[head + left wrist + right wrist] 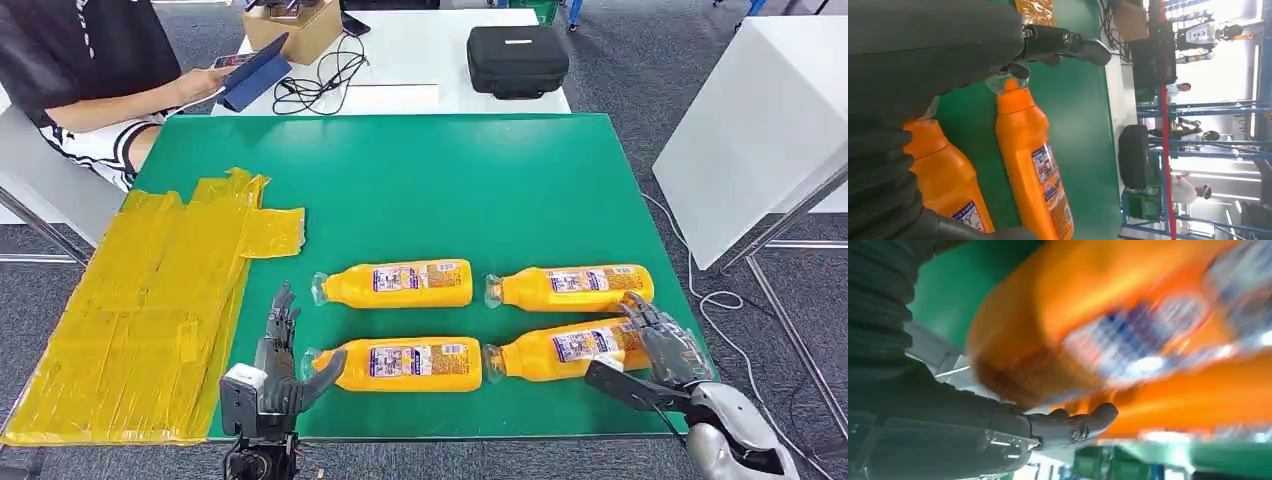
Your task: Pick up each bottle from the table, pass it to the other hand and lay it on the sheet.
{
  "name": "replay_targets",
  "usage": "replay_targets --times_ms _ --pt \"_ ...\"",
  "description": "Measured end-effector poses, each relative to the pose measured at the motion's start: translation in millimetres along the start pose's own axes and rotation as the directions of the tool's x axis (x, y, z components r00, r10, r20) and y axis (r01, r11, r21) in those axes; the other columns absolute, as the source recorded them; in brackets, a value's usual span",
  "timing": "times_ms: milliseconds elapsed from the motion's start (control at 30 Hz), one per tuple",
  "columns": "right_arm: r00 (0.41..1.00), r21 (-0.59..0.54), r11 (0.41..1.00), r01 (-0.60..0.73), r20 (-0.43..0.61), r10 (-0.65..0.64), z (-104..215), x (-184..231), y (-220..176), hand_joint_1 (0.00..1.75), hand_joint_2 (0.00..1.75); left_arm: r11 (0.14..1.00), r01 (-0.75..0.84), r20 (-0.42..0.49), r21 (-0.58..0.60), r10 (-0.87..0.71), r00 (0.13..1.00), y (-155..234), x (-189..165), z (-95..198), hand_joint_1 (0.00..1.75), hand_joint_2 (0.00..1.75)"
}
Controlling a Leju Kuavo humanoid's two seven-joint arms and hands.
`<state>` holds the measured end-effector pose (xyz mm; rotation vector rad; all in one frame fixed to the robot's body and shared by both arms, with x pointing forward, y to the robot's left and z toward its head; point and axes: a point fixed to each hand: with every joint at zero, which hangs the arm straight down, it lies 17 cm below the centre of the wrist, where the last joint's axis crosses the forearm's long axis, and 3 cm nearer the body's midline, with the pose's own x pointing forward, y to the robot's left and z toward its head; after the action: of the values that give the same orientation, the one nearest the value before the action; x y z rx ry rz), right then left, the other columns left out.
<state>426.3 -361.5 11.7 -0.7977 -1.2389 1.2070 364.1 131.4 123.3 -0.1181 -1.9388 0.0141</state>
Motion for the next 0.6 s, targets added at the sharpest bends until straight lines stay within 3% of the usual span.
replay_targets --times_ms 300,600 --pt "0.998 0.065 0.998 0.013 0.064 -0.017 -12.5 26.2 16.9 0.0 1.75 1.0 0.004 -0.005 0.002 -0.004 1.0 0.4 -1.9 -0.5 0.0 1.75" --pt "0.979 0.186 0.972 -0.146 0.168 0.115 -9.6 79.0 51.7 0.0 1.75 1.0 -0.002 -0.03 0.011 0.002 1.0 0.7 -10.4 -1.4 0.0 1.75"
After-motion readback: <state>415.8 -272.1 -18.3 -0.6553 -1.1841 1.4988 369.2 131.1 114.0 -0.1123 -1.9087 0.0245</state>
